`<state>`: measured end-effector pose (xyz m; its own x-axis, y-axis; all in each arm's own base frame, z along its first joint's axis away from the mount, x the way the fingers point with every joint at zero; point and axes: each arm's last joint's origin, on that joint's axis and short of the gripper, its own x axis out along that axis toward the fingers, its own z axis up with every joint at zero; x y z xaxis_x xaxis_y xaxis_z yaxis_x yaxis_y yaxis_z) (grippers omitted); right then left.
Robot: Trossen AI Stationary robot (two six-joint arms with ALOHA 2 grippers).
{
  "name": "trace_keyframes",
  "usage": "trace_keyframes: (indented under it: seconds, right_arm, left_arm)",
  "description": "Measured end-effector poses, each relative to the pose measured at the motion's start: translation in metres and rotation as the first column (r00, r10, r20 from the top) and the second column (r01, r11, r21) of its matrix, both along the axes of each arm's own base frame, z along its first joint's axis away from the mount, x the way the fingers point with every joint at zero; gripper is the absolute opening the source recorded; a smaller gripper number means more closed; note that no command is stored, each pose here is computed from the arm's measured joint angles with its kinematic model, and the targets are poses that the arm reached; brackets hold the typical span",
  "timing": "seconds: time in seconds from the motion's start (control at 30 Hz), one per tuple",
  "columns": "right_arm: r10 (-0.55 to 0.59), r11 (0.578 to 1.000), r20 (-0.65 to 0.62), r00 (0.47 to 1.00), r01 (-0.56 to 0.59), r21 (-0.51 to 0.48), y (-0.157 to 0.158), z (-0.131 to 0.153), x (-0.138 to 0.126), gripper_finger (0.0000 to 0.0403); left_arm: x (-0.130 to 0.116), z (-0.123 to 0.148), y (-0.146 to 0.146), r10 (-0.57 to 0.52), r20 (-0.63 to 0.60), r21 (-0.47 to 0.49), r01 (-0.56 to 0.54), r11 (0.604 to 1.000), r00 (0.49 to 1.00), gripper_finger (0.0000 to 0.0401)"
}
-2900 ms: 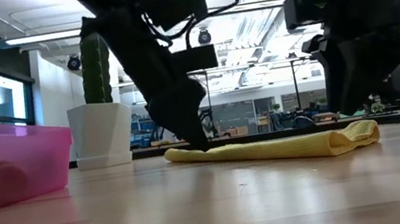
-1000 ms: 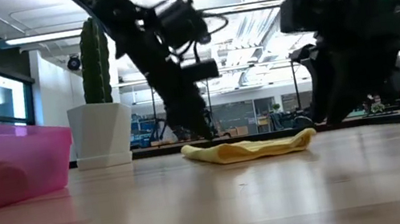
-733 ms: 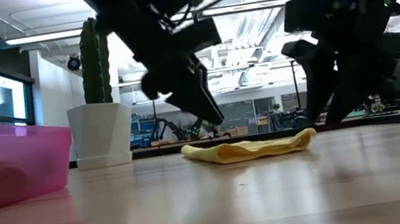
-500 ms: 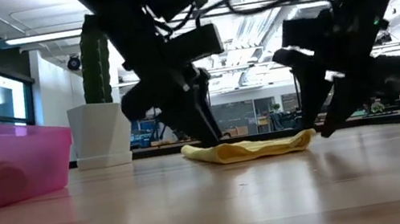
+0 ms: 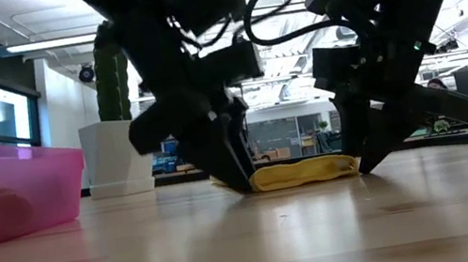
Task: Roll microfiber towels into tight, uniform cylinder then place into a basket
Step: Roll the yellow towel
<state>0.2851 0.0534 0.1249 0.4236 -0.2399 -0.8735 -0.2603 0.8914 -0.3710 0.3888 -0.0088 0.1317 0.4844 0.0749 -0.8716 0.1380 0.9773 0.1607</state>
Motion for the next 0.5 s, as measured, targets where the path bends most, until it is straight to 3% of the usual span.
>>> trace_keyframes:
  seconds: [0.23, 0.5]
  right_arm:
    - [-0.049, 0.998, 0.014, 0.999, 0.049, 0.025, 0.0002, -0.0004, 0.0001, 0.0117]
    - [-0.102, 0.992, 0.017, 0.995, 0.101, 0.075, 0.0031, -0.0014, -0.0010, 0.0051]
  left_arm:
    - [0.0017, -0.0100, -0.0015, 0.018, -0.019, 0.007, -0.018, 1.000, 1.000, 0.0174]
    - [0.0028, -0.0107, -0.0014, 0.066, -0.006, -0.017, -0.066, 0.998, 0.998, 0.0152]
